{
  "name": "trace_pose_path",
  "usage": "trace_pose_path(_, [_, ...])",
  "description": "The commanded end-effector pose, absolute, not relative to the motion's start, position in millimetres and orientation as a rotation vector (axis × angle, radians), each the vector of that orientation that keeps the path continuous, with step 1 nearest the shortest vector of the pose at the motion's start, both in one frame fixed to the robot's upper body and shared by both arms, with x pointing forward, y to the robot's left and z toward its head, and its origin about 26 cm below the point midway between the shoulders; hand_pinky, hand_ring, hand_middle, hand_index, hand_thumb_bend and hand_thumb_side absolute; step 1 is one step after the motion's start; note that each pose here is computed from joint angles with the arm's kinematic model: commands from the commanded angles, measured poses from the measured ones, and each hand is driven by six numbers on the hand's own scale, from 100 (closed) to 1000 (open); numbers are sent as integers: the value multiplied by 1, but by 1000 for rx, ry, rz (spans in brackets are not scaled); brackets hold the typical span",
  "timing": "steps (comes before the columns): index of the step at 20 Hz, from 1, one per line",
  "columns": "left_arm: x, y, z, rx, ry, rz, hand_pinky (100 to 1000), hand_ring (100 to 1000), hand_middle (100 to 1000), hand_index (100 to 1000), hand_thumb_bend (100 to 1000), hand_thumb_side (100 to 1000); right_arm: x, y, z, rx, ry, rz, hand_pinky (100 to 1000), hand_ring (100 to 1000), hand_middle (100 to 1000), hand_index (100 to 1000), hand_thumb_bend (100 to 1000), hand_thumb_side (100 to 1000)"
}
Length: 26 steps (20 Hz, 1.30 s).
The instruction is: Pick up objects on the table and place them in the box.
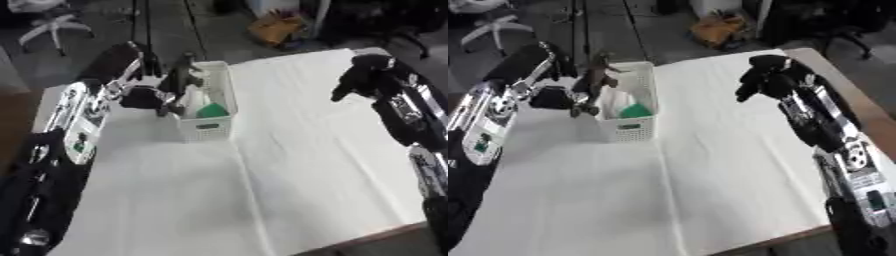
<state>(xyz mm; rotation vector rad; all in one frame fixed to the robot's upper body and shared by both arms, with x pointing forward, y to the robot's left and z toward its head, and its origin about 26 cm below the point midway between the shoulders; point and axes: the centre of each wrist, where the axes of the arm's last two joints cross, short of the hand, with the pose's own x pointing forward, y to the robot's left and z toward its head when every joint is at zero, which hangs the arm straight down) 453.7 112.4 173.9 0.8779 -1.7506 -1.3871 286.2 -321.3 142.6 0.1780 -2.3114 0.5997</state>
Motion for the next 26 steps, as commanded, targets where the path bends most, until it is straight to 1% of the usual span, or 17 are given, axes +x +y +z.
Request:
trace_pose_path(1, [459,108,178,950,-1774,-1362,537,520,533,615,670,559,288,-322,149,182,-2323,623,595,623,644,847,100,651])
trace_pose_path(2, [460,108,175,967,-1768,-1359,550,547,561,646,665,575,288,-321,148,184,-2323,624,595,623,644,847,100,652])
trace_pose_path(4, [462,107,169,1001,-1762,-1357,556,556,570,655,663,583,288,-321,148,187,-2322,625,595,623,644,847,100,652])
trace_pose_path(5, [462,107,165,1014,-1761,-1358,597,660,737,759,639,652,288,-321,148,187,-2322,626,595,623,644,847,100,652])
trace_pose_path(6, [463,107,160,1026,-1754,-1364,604,679,759,770,642,659,288,-321,148,187,-2323,627,595,623,644,847,100,652])
trace_pose_path(7, [464,107,155,1036,-1751,-1369,618,715,809,792,658,676,288,-321,148,187,-2324,627,595,623,644,847,100,653])
trace_pose_path(8, [465,107,151,1044,-1752,-1372,627,733,837,810,658,685,288,-321,148,186,-2324,626,594,622,644,847,100,654])
trace_pose_path(12, [467,111,140,1064,-1769,-1347,647,765,872,837,641,697,288,-322,148,184,-2323,624,594,622,644,847,100,655])
trace_pose_path(13, [467,112,139,1066,-1773,-1336,683,807,900,862,620,707,288,-322,147,184,-2322,623,594,622,643,847,100,656])
trace_pose_path(15, [468,117,142,1080,-1794,-1268,708,829,910,864,605,717,288,-322,147,184,-2322,623,594,622,644,847,100,654])
trace_pose_path(18, [467,131,155,1116,-1838,-1084,714,835,912,858,592,717,287,-323,147,176,-2322,618,594,622,643,847,100,655])
trace_pose_path(20, [467,134,157,1128,-1853,-1006,719,841,915,856,577,714,287,-323,147,175,-2322,618,594,622,643,847,100,654])
trace_pose_path(25, [464,160,177,1196,-1883,-726,732,850,917,846,572,731,287,-324,147,169,-2324,616,594,622,644,847,100,653])
trace_pose_path(26, [463,166,184,1215,-1893,-675,720,841,911,830,576,783,286,-324,147,166,-2323,613,594,622,643,846,100,653])
